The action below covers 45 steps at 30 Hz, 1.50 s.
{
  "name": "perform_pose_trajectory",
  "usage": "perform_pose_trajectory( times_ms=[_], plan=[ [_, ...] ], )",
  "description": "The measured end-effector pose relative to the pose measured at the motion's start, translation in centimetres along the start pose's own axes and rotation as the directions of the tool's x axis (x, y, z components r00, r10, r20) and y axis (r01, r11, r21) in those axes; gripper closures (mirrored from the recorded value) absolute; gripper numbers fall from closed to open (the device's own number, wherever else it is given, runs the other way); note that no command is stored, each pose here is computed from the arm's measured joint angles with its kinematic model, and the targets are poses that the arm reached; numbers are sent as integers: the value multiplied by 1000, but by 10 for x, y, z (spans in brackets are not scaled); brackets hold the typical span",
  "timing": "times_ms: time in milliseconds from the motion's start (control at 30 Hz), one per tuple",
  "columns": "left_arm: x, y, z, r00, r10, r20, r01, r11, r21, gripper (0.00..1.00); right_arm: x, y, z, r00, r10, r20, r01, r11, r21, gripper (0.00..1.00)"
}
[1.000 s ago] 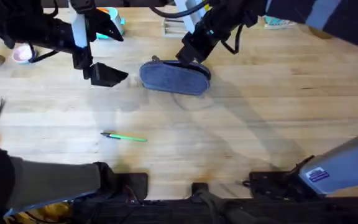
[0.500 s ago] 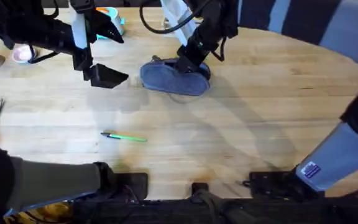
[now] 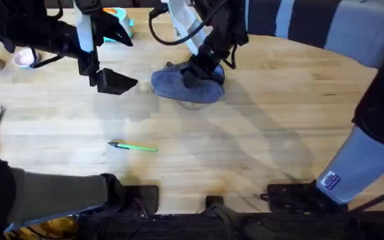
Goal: Unzip the bag, pick up the pens from the table one at a time and place them inside, then zip the bag closed.
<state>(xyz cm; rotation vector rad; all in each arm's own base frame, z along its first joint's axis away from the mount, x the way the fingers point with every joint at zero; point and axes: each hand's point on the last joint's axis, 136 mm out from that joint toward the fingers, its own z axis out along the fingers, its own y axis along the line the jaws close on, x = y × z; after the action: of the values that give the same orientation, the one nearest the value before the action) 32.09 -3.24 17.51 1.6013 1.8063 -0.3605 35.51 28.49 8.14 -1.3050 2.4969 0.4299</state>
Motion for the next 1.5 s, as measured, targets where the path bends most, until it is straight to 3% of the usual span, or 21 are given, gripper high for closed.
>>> perform_pose_trajectory(
  times_ms=[67, 100, 133, 633, 833, 1133, 1367, 1467, 1500],
  plan=[
    [0, 0, 0, 1000, 0, 0, 0, 1000, 0, 7, 0, 1, 0, 1000, -6, -3, 6, 1000, -2, 345],
    [0, 0, 0, 1000, 0, 0, 0, 1000, 0, 8, 1, 2, 0, 1000, -14, -7, 14, 1000, -3, 23],
    [0, 0, 0, 1000, 0, 0, 0, 1000, 0, 7, 1, 2, 0, 1000, -16, -6, 16, 1000, -2, 8],
    [2, -3, 0, 1000, -8, -11, 9, 1000, 13, 7, -1, 3, -6, 1000, -20, 3, 20, 1000, 1, 3],
    [11, -18, -2, 996, -45, -78, 50, 997, 65, 7, -18, 3, -53, 993, -40, 109, 35, 998, 46, 4],
    [2, -36, -21, 991, -36, -126, 44, 997, 61, 7, -36, 8, -143, 953, -81, 290, 42, 990, 137, 4],
    [-6, -36, -34, 988, 9, -151, -8, 1000, 6, 8, -29, 24, -163, 950, -45, 308, 16, 995, 95, 4],
    [0, -35, -37, 981, 11, -193, -12, 1000, -3, 7, -22, 39, -158, 960, -13, 278, 5, 1000, 30, 4],
    [11, -31, -43, 974, -15, -226, 9, 1000, -29, 7, -22, 62, -153, 966, -24, 259, 27, 1000, -11, 5]
  ],
)
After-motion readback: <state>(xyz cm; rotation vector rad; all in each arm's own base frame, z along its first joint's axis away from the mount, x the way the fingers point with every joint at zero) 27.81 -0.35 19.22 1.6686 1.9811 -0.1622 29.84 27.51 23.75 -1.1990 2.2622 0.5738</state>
